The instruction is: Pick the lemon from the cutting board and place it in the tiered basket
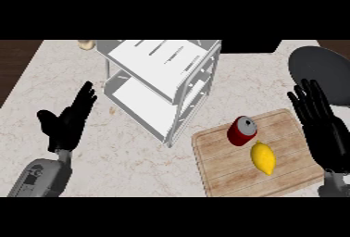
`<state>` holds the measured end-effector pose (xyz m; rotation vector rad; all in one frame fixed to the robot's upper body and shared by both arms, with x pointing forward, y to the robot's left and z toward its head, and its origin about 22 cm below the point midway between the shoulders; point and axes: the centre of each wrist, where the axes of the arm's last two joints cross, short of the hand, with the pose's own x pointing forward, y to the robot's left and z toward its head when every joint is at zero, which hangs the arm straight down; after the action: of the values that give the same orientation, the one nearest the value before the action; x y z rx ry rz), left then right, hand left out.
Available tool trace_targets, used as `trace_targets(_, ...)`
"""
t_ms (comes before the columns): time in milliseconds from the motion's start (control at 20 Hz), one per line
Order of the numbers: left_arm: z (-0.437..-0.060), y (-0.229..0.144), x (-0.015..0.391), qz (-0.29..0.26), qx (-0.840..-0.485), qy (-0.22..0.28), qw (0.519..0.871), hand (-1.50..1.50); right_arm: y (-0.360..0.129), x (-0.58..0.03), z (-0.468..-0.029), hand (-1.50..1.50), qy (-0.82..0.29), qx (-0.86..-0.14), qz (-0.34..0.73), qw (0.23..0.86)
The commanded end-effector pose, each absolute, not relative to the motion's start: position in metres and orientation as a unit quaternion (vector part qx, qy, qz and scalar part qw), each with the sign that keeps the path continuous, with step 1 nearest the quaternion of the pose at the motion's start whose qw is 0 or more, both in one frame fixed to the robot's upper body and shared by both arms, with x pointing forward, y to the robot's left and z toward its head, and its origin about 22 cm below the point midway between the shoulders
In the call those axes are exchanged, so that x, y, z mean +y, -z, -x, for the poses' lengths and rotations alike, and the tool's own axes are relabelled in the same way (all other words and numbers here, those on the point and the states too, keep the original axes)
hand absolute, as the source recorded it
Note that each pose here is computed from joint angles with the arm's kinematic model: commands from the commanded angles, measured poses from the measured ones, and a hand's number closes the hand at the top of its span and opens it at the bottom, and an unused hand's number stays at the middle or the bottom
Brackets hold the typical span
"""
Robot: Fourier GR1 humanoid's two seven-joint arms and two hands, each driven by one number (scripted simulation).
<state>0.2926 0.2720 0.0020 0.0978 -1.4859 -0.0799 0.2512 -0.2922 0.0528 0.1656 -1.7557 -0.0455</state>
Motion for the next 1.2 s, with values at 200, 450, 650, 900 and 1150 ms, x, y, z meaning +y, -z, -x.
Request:
trace_targets(200, -0.25, 0.038, 0.285, -0.13, -0.616, 0.017, 0.777, 0.0, -0.122, -0.349, -0.244, 1.5, -0.036, -0.82, 0.187, 0.539)
trace_targets(450, -0.229, 0.056, 0.27, -0.125, -0.593, -0.009, 0.796, 0.0, -0.07, -0.39, -0.205, -1.5, 0.235, -0.698, 0.366, 0.569)
trace_targets(650, -0.207, 0.056, 0.246, -0.115, -0.606, -0.002, 0.788, 0.0, -0.071, -0.347, -0.173, -1.5, 0.221, -0.745, 0.367, 0.511)
trace_targets(900, -0.208, 0.063, 0.248, -0.123, -0.604, 0.004, 0.787, 0.0, -0.109, -0.33, -0.14, -1.5, 0.115, -0.703, 0.357, 0.604)
trace_targets(1150, -0.208, 0.057, 0.249, -0.116, -0.6, 0.012, 0.791, 0.0, -0.111, -0.324, -0.116, -1.5, -0.04, -0.597, 0.362, 0.714)
